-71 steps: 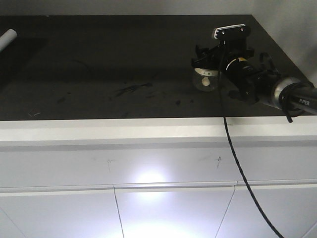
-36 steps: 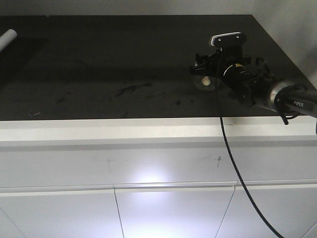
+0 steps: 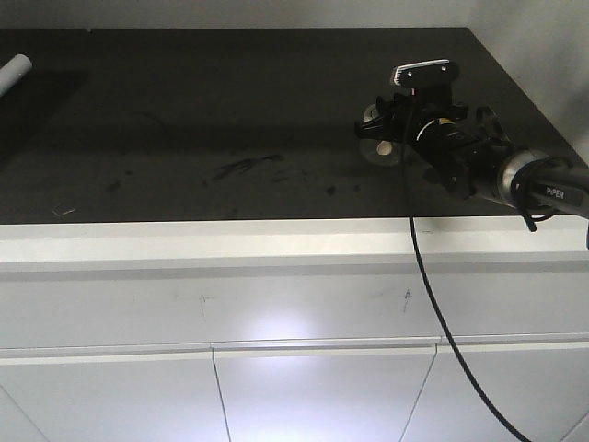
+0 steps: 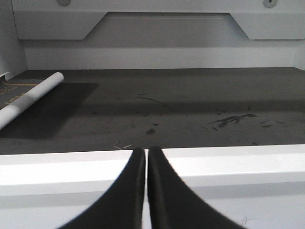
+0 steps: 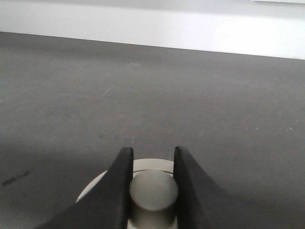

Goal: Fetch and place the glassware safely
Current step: 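Close the right gripper on the jar's white lid knob, then lift the jar and pull it out toward the robot with the right gripper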

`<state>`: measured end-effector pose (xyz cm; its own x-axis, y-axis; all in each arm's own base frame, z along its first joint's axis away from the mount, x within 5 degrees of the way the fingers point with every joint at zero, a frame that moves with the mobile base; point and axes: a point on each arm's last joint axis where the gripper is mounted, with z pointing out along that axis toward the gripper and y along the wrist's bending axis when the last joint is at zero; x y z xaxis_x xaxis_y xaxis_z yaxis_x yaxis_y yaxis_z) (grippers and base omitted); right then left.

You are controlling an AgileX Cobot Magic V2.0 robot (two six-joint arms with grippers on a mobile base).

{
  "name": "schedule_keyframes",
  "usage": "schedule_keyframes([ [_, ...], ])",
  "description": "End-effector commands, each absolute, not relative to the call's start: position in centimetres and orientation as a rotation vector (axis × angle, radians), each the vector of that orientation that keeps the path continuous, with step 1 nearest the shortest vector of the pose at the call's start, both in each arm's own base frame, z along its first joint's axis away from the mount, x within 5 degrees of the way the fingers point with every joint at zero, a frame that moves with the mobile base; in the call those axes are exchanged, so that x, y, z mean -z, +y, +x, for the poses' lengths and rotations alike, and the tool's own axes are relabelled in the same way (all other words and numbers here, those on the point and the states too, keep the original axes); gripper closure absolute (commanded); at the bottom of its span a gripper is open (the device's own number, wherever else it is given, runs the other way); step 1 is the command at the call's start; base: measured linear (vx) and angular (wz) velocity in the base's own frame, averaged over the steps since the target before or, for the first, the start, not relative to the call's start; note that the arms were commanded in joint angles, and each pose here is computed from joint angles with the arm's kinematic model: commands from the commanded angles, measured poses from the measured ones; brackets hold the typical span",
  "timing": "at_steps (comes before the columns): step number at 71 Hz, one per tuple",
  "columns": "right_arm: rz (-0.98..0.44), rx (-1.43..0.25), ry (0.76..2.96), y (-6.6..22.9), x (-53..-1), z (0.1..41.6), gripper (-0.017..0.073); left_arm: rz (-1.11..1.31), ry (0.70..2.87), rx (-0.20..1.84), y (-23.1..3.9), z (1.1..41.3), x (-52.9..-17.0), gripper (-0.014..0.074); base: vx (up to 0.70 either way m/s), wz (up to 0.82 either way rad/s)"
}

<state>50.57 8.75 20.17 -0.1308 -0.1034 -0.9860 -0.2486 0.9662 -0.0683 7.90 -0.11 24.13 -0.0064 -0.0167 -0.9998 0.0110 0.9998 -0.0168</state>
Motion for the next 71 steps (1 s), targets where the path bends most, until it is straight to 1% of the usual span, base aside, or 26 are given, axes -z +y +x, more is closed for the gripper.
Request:
schedule_keyframes([
  [1, -0.256, -0.139, 1.509, 8.7, -26.2, 50.0, 0.0567, 0.012, 1.491, 0.063, -0.4, 7.9, -25.7, 0.0601, 0.0, 0.0],
  [11, -0.244, -0.143, 1.486, 8.6, -28.4, 49.2, 0.0567, 0.012, 1.491, 0.063, -0.4, 7.9, -25.7, 0.0601, 0.0, 0.0],
  [22, -0.227, -0.143, 1.51, 8.3, -30.3, 48.0, 0.0567, 0.012, 1.491, 0.063, -0.4, 7.9, -25.7, 0.0601, 0.0, 0.0],
  [29, -0.231, -0.152, 1.473, 8.1, -31.5, 46.3, 0.0567, 0.012, 1.491, 0.063, -0.4, 7.9, -25.7, 0.0601, 0.0, 0.0],
  [37, -0.236, -0.161, 1.47, 7.8, -31.6, 44.0, 0.0567, 0.012, 1.491, 0.063, -0.4, 7.9, -25.7, 0.0601, 0.0, 0.0],
  [42, -0.271, -0.162, 1.452, 8.0, -32.0, 42.2, 0.0567, 0.012, 1.491, 0.063, -0.4, 7.9, -25.7, 0.0601, 0.0, 0.0],
  [54, -0.398, -0.178, 1.414, 9.7, -32.9, 38.3, 0.0567, 0.012, 1.491, 0.063, -0.4, 7.9, -25.7, 0.0601, 0.0, 0.0],
  [71, -0.443, -0.311, 1.401, 12.9, -33.6, 33.8, 0.0567, 0.012, 1.491, 0.063, -0.4, 7.9, -25.7, 0.0601, 0.0, 0.0],
])
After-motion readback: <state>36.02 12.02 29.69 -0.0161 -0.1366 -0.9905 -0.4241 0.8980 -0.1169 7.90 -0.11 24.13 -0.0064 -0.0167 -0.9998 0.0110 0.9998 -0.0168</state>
